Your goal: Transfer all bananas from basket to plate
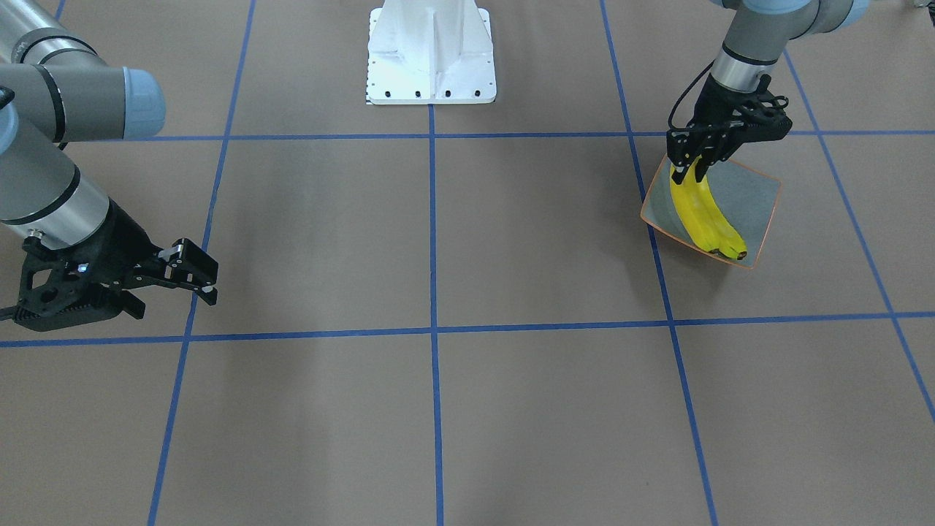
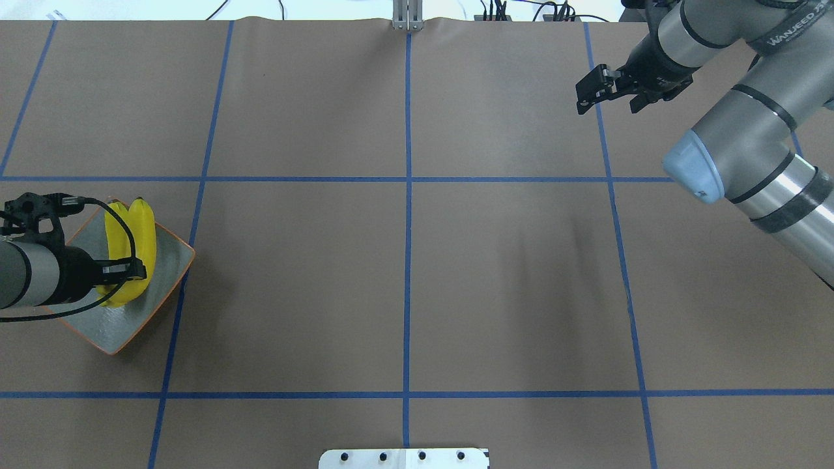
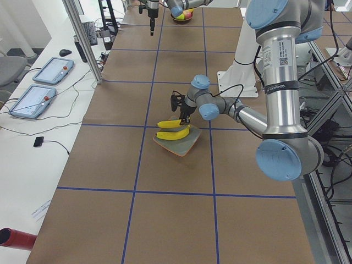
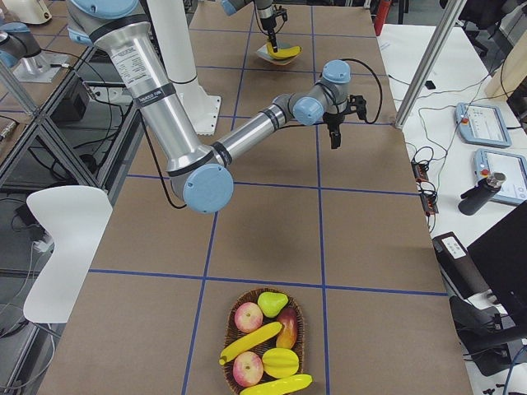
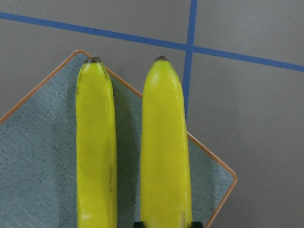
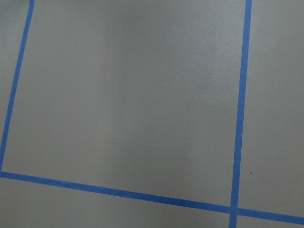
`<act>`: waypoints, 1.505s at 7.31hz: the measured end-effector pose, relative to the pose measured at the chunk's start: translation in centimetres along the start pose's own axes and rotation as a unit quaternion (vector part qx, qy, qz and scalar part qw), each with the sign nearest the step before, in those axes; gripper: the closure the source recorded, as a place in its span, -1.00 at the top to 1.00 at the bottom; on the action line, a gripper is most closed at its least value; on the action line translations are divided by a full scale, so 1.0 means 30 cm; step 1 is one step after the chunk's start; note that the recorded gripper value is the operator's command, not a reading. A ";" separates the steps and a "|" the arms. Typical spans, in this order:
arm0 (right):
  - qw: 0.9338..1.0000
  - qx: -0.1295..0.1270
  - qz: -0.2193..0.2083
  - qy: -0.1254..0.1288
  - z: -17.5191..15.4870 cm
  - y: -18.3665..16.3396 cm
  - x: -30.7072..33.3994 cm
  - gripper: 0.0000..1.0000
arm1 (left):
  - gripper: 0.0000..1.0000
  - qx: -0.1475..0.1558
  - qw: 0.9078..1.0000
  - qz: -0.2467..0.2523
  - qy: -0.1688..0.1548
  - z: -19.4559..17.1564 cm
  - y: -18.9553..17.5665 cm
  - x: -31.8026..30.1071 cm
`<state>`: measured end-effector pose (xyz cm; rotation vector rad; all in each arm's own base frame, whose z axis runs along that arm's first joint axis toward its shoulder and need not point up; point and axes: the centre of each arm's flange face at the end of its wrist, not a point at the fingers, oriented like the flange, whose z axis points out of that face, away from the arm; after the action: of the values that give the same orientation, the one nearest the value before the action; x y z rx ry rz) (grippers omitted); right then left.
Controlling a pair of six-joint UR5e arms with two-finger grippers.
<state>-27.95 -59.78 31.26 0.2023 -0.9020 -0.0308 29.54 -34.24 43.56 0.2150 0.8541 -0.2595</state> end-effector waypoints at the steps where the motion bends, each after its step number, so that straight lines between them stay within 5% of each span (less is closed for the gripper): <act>1: 1.000 -0.001 0.001 0.001 0.003 0.001 0.003 1.00 | 1.00 -0.001 1.000 0.001 -0.002 0.003 0.001 -0.008; 7: 0.998 -0.017 -0.042 0.043 0.036 0.038 0.288 1.00 | 1.00 0.003 0.998 0.047 0.036 -0.120 -0.088 0.065; 11: 0.982 -0.073 -0.120 0.125 -0.060 0.154 0.927 1.00 | 1.00 -0.015 0.991 0.130 -0.033 -0.198 -0.278 0.160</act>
<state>-9.54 -58.06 52.62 0.1723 -0.6179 -0.2884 25.75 -41.08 35.42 0.2852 0.7539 -0.0099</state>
